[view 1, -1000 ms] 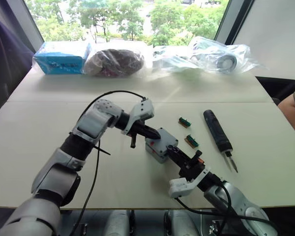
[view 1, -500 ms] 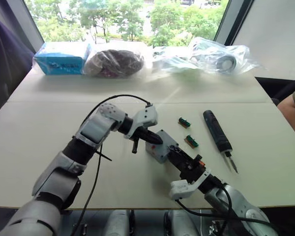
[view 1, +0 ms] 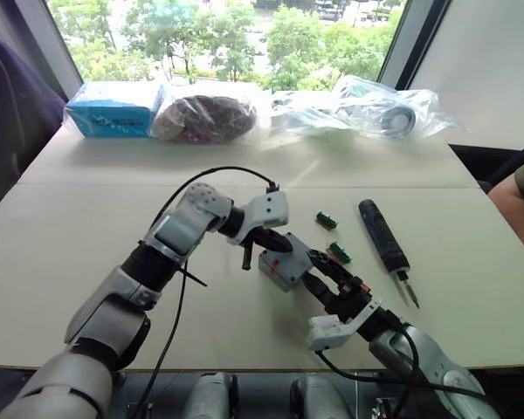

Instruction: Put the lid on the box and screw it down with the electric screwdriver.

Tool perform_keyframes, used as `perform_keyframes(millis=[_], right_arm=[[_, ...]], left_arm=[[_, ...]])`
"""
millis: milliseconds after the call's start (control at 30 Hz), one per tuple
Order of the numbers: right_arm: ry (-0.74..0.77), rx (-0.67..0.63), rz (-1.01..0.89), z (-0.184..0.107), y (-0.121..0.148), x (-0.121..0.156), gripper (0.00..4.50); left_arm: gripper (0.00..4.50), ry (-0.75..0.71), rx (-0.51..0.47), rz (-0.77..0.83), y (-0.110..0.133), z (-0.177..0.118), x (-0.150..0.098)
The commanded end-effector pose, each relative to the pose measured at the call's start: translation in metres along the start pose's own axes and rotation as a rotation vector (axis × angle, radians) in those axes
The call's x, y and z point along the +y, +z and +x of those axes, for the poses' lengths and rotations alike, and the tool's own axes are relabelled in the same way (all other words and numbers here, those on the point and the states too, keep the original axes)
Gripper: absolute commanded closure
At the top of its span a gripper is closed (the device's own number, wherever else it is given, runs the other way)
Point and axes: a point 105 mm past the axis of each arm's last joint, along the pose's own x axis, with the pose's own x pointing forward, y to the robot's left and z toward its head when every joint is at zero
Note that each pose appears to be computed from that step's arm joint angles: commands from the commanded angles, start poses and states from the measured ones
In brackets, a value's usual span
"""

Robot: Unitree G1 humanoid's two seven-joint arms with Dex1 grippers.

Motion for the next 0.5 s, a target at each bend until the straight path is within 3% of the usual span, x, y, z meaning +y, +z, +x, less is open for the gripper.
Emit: perform_keyframes(millis=[33,500], right_arm=[[-0.035,-0.012,-0.007,-0.002,0.0,-0.012,1.07],[-0.025,-0.024,0.012,-0.005,-0.001,-0.015,1.07]], left_arm=[[4.5,-0.013,0.145,-0.101,-0.045,0.01,-0.008],[4.5,0.005,0.203,-0.092,-0.058,0.007,-0.007]])
